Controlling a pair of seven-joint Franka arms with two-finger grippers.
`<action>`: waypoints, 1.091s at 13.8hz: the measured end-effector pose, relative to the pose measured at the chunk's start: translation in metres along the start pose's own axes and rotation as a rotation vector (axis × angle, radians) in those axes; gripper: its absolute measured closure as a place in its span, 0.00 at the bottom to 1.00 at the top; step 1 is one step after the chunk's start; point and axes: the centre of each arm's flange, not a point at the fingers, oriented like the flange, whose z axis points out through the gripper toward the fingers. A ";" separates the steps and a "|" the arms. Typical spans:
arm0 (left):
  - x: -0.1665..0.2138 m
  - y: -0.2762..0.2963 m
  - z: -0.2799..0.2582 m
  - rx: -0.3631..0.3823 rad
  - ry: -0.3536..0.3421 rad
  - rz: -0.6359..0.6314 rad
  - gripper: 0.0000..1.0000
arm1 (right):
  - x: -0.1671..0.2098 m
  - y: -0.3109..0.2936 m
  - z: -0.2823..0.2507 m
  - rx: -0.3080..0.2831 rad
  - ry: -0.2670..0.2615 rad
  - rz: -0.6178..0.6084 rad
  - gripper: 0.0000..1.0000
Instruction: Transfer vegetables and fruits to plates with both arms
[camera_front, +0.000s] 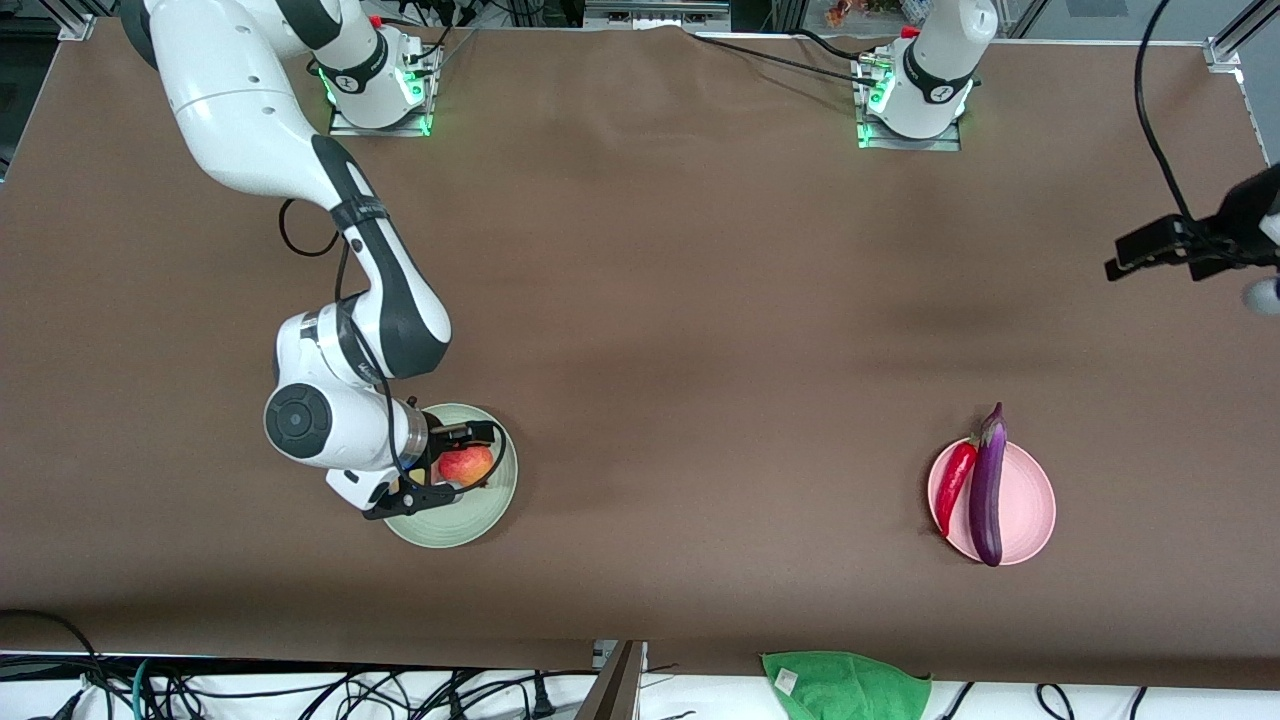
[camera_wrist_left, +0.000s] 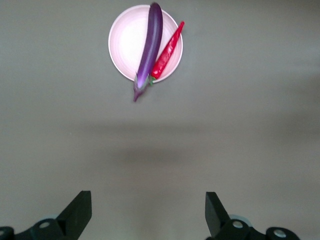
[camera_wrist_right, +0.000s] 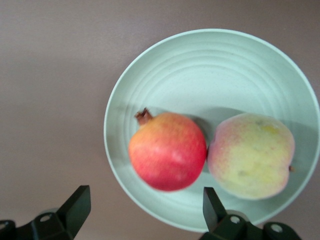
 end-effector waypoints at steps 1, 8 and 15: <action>-0.003 -0.001 0.002 -0.001 -0.006 -0.004 0.00 | -0.001 -0.001 -0.013 -0.001 -0.001 -0.006 0.00; 0.006 -0.013 0.022 -0.003 -0.031 -0.025 0.00 | -0.021 0.072 -0.114 -0.023 -0.019 -0.085 0.00; 0.007 -0.011 0.022 -0.002 -0.028 -0.022 0.00 | -0.134 0.075 -0.269 -0.108 0.018 -0.055 0.00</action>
